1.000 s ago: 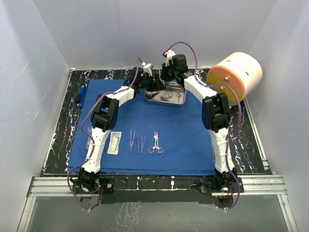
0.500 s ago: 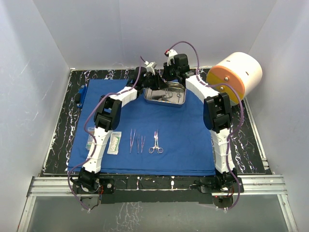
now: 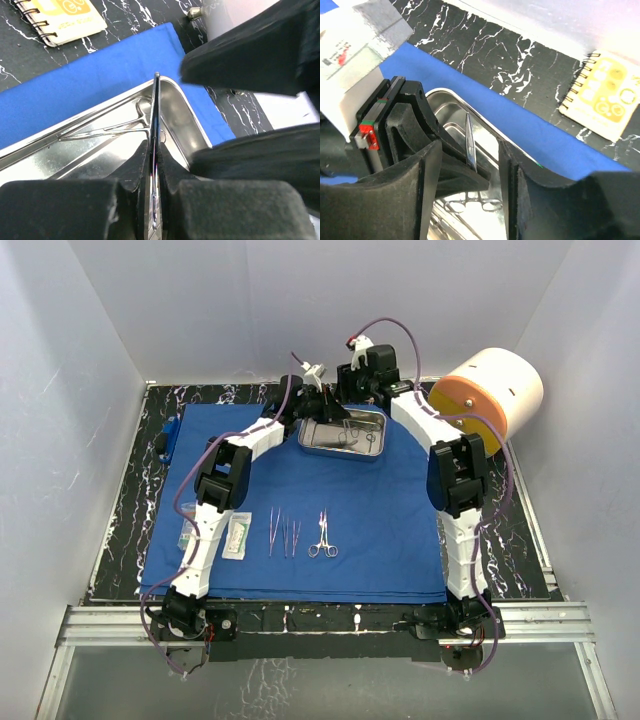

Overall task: Open and lay out the surgical kit
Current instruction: Pick up the medical item from the container.

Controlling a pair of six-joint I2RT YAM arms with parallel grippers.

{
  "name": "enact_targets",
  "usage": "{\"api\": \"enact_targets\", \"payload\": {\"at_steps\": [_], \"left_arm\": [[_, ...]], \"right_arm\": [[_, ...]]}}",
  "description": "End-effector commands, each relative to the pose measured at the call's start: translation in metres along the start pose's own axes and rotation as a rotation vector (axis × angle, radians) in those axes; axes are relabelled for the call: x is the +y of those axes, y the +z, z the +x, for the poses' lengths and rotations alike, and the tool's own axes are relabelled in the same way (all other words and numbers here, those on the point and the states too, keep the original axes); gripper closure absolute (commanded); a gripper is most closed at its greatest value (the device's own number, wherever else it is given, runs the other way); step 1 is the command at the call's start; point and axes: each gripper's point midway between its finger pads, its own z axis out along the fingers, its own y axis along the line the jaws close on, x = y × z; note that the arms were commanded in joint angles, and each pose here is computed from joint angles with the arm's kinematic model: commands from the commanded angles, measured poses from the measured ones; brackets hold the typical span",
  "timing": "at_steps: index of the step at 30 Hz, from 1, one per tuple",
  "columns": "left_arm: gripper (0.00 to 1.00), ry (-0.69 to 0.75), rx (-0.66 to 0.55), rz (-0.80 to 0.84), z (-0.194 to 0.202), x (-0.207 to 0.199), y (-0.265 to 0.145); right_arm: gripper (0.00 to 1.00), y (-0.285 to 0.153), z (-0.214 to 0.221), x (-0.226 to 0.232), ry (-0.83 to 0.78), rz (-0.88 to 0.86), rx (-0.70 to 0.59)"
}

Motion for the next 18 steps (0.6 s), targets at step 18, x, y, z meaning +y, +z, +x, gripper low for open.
{"api": "enact_targets", "payload": {"at_steps": [18], "left_arm": [[1.00, 0.229, -0.005, 0.405, -0.075, -0.216, -0.130]], "right_arm": [[0.33, -0.217, -0.134, 0.082, -0.227, -0.359, -0.302]]}}
